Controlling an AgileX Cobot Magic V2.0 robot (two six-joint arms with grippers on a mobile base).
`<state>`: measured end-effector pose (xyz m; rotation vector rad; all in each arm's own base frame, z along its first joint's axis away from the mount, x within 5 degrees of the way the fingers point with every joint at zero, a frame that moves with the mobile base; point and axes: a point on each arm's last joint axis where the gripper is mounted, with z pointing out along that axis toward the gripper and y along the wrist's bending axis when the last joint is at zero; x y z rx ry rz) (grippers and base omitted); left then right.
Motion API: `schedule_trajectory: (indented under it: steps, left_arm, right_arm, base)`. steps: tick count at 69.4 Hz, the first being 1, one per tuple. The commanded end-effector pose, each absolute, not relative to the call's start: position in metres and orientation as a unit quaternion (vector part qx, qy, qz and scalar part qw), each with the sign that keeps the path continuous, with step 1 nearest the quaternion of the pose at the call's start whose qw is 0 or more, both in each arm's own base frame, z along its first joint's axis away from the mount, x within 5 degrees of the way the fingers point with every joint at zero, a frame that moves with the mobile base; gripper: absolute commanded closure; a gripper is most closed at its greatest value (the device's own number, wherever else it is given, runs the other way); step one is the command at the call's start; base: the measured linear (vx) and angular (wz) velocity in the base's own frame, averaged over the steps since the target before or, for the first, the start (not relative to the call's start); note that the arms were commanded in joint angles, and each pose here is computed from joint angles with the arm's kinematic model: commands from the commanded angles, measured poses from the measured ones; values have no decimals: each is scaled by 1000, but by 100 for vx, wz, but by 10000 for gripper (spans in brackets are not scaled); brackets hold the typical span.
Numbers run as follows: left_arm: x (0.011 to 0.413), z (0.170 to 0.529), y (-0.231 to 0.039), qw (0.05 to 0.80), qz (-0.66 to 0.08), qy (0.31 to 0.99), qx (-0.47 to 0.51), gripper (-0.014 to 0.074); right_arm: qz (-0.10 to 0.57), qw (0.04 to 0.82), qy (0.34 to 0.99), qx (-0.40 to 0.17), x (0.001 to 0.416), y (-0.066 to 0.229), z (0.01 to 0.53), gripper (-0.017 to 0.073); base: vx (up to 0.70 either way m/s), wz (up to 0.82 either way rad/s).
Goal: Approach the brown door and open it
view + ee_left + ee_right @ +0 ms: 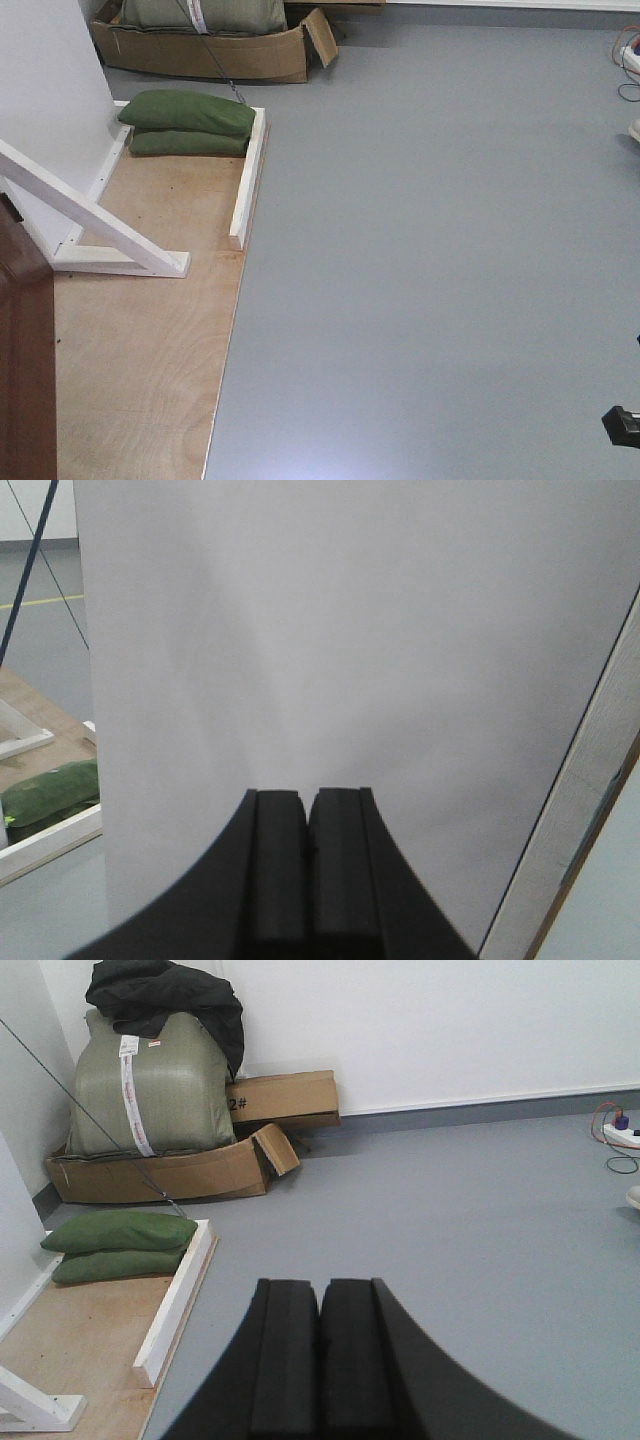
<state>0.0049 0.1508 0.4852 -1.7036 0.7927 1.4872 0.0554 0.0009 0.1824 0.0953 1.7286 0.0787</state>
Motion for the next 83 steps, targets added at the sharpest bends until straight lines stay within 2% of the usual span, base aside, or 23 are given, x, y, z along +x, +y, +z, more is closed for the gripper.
schedule_trajectory:
  steps: [1,20,40,65,83]
  left_arm:
    - [6,494,144,422,541,308,-659,583]
    - [5,504,129,506,501,292,-639,583]
    - [24,512,131,583,456,324,-589,583]
    - [59,528,117,728,327,373,-474,583]
    - [81,539,103,804,219,396,-386,583]
  right_arm:
    - [28,680,732,38,56,0,189,559]
    - [28,680,732,38,56,0,189,559]
    - [28,680,732,38,56,0,189,559]
    - [28,680,732,38,56,0,189,559]
    - [28,680,732,38,56,0,189,559]
  base:
    - [0,0]
    - [0,0]
    - [0,0]
    - [0,0]
    - [0,1]
